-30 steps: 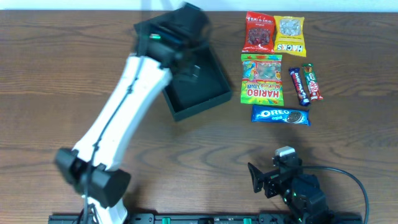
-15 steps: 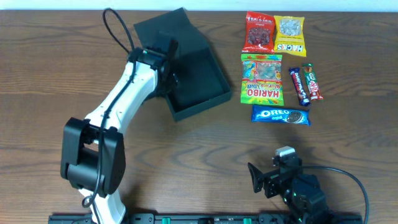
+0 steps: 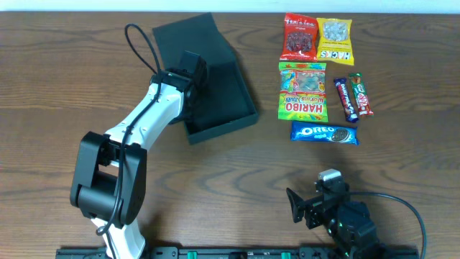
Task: Pack container
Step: 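Push the box into position and hold its left wall with left gripper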
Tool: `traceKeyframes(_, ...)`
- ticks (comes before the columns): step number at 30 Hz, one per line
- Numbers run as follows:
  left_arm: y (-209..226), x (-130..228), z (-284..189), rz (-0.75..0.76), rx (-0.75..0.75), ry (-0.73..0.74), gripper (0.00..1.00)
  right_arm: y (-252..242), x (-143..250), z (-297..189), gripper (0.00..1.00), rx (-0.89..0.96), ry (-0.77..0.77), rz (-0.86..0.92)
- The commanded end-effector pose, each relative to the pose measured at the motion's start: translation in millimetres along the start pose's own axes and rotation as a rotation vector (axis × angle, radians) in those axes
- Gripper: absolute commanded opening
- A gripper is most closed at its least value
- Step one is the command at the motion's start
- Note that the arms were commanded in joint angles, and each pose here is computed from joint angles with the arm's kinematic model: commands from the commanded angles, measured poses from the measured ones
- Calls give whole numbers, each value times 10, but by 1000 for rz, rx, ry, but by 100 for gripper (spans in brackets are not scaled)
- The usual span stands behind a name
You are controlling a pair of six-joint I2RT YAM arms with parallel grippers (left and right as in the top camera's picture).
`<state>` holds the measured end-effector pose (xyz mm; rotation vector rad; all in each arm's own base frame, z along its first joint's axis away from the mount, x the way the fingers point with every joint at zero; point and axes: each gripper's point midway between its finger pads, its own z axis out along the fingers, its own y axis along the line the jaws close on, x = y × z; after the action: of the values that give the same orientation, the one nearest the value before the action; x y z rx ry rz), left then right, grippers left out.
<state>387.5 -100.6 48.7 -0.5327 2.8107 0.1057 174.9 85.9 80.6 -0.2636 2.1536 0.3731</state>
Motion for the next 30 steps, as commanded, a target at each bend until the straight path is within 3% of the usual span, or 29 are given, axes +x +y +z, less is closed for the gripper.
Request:
traceKeyframes(1,169,-130,-7,176,-97,-67,6,-25,16,14,99,10,-1,8)
traceKeyframes(12,-70,-111,-19,431,-19,-76,6,-25,16,14,99,10,-1,8)
traceKeyframes(18,-260,-18,-46,458,35,-74,6,-26,15,14,99,11,-1,8)
traceKeyframes(23,-375,59,-60,371,88,-53,6,-25,16,14,99,10,-1,8)
traceKeyframes(30,-434,98,-74,366,98,-53,6,-25,16,14,99,10,-1,8)
